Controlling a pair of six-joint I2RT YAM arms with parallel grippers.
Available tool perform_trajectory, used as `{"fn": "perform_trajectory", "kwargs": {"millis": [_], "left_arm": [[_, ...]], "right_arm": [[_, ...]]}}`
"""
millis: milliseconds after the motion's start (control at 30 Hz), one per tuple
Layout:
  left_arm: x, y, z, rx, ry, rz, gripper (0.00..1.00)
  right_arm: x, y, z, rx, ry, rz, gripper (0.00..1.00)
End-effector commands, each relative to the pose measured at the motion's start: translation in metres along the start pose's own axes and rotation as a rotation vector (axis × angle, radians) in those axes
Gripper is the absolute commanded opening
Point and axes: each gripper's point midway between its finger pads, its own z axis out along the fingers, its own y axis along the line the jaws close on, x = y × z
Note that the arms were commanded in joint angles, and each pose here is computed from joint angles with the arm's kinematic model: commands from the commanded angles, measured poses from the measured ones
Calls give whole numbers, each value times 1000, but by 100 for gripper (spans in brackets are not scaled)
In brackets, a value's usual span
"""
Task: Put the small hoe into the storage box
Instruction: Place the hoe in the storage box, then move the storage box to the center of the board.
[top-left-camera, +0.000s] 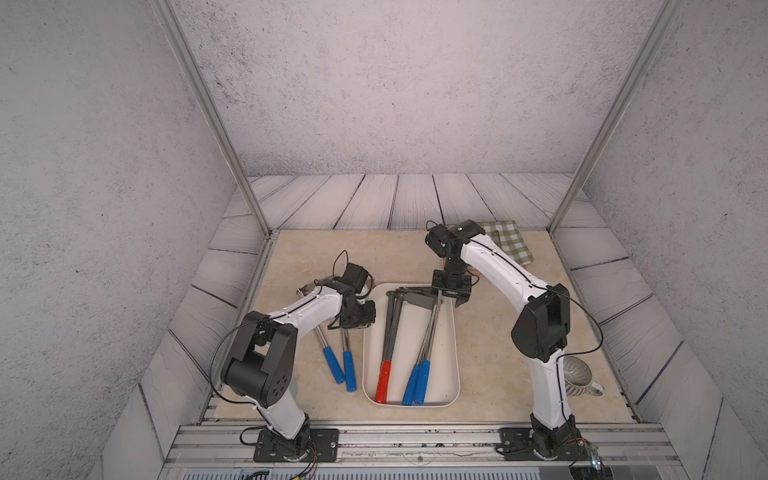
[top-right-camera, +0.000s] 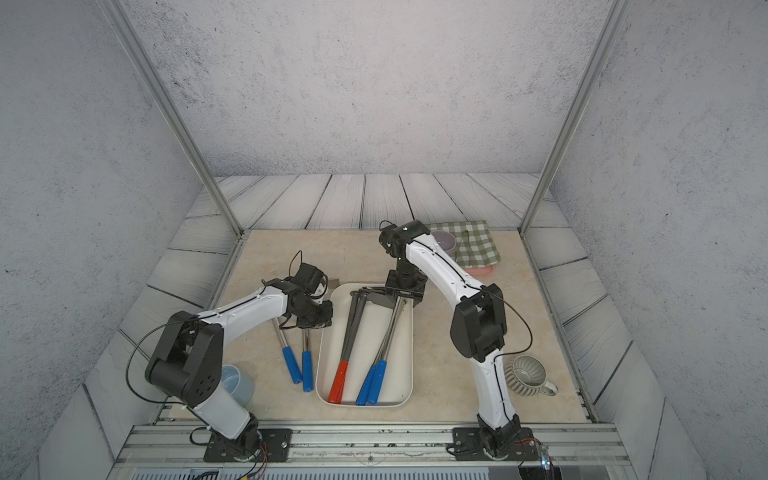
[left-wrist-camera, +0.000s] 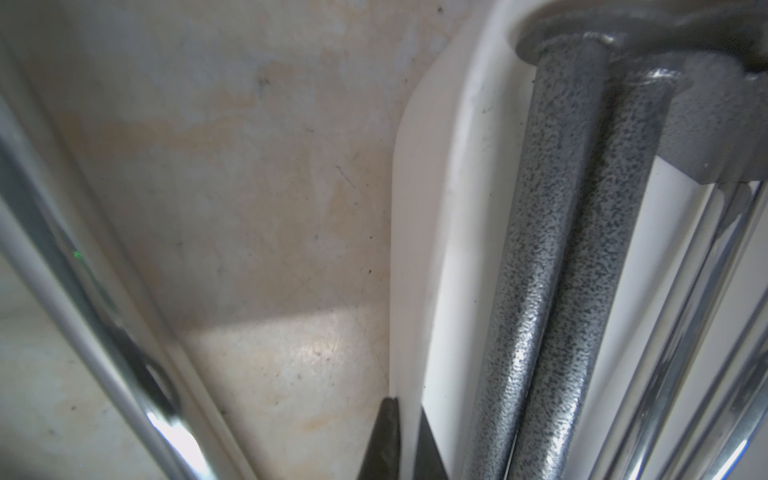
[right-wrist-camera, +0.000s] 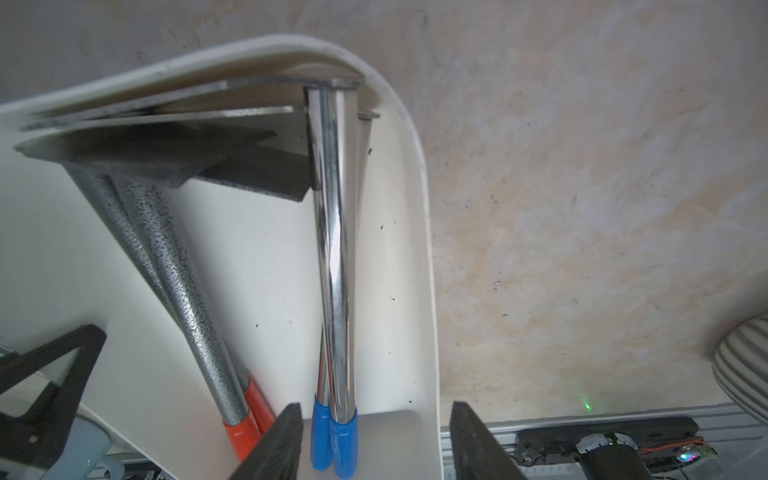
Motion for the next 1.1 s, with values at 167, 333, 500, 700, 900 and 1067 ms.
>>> {"fn": "perform_trajectory", "kwargs": {"millis": [167,333,500,700,900,1067], "left_arm": [[-8,-8,-2,15,-9,-63,0],[-8,-13,2,16,-4,-85,0],[-11,-22,4,10,-7,-87,0],[-17,-34,6,10,-11,-86,0],[-22,-44,9,14,-19,-99,0],[-28,-54,11,24,-25,-90,0]], "right_arm": [[9,-53,-10,65,-7,22,60],[12,-70,-5,63,4,41,60],[15,-80,-3,59,7,50,60],[17,-88,0,53,13,57,60],[18,-95,-2,48,11,63,60],[19,-99,-4,46,6,67,60]]}}
